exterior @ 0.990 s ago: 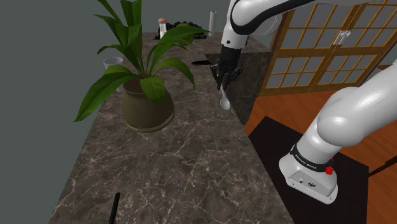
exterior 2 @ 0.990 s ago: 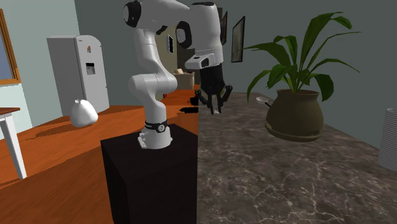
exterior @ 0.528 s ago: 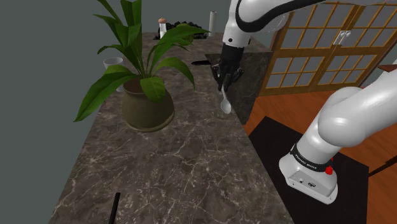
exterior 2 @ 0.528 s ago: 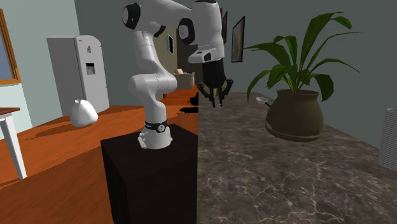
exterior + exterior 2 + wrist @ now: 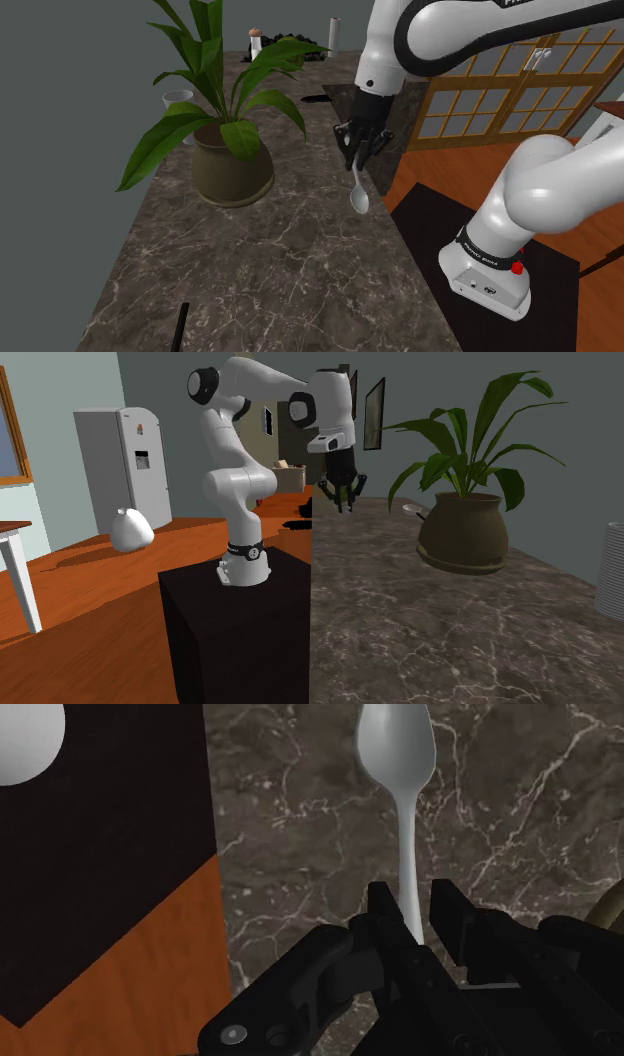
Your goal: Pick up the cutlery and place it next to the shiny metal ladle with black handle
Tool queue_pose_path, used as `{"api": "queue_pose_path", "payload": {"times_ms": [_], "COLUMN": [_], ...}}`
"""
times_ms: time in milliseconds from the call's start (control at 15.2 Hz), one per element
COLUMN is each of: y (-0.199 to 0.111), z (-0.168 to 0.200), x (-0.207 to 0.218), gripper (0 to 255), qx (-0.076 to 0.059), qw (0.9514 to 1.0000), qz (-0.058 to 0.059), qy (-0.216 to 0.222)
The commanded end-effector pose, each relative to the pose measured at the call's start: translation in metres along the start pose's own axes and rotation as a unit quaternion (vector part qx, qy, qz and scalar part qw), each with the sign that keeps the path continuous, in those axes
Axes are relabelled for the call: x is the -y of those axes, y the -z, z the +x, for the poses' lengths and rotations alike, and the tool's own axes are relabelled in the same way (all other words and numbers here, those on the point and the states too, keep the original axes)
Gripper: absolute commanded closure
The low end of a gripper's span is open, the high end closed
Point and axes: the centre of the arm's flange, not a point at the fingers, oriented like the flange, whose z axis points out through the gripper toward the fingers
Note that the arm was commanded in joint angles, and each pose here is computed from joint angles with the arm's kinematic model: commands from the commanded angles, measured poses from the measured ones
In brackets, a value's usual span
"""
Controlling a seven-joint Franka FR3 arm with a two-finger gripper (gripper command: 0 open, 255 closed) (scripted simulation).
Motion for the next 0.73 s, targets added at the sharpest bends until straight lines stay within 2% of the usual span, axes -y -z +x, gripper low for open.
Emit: {"api": "queue_pose_path", "payload": {"times_ms": [0, 660], "y": [-0.004, -0.027], "z": [-0.026, -0.153], "x": [0.006, 0.034], "gripper": [255, 255], "qx": [0.0, 0.0], "qw": [1.0, 1.0], "qz": [0.0, 0.0], "qy": [-0.001, -0.001]}}
